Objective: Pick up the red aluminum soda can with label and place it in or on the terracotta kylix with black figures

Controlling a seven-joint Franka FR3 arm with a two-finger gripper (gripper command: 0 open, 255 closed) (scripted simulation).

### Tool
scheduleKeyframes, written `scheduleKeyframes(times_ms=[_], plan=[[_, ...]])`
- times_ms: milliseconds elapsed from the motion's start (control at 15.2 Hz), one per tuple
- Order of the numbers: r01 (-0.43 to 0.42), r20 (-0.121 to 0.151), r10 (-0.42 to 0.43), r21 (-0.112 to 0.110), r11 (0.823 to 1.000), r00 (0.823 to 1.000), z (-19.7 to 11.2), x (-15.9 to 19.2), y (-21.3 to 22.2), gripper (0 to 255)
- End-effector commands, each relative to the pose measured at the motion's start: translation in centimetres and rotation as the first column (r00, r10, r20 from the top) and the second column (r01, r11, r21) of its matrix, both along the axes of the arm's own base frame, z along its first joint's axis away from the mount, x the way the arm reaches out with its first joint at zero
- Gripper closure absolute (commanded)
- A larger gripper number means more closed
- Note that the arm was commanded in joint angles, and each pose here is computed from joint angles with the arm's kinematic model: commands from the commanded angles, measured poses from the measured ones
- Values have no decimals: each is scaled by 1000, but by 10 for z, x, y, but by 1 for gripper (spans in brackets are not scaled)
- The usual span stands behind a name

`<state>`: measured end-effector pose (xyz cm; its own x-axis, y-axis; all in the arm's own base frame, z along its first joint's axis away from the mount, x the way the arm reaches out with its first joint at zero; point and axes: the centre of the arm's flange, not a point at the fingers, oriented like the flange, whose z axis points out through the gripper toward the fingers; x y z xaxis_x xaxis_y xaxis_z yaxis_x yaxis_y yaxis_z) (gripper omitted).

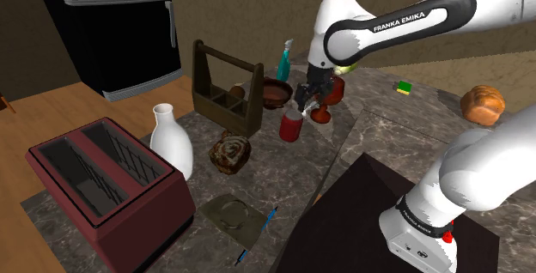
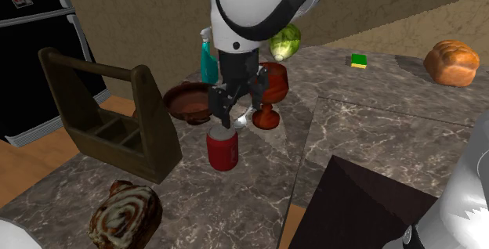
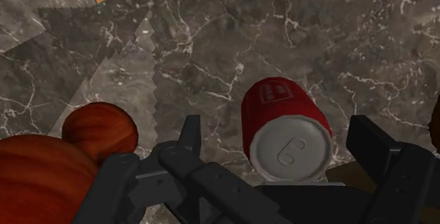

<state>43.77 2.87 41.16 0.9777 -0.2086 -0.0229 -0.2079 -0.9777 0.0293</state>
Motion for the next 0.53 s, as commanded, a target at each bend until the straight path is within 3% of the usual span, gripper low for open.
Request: scheduleKeyframes(times_ms=[0,132,462], plan=[[7,-1,-7,14,1000,1000,-22,15,10,0],[14,-3,-13,27,1000,1000,-42,31,15,0],[14,-3,-13,27,1000,1000,-63,31,16,0]])
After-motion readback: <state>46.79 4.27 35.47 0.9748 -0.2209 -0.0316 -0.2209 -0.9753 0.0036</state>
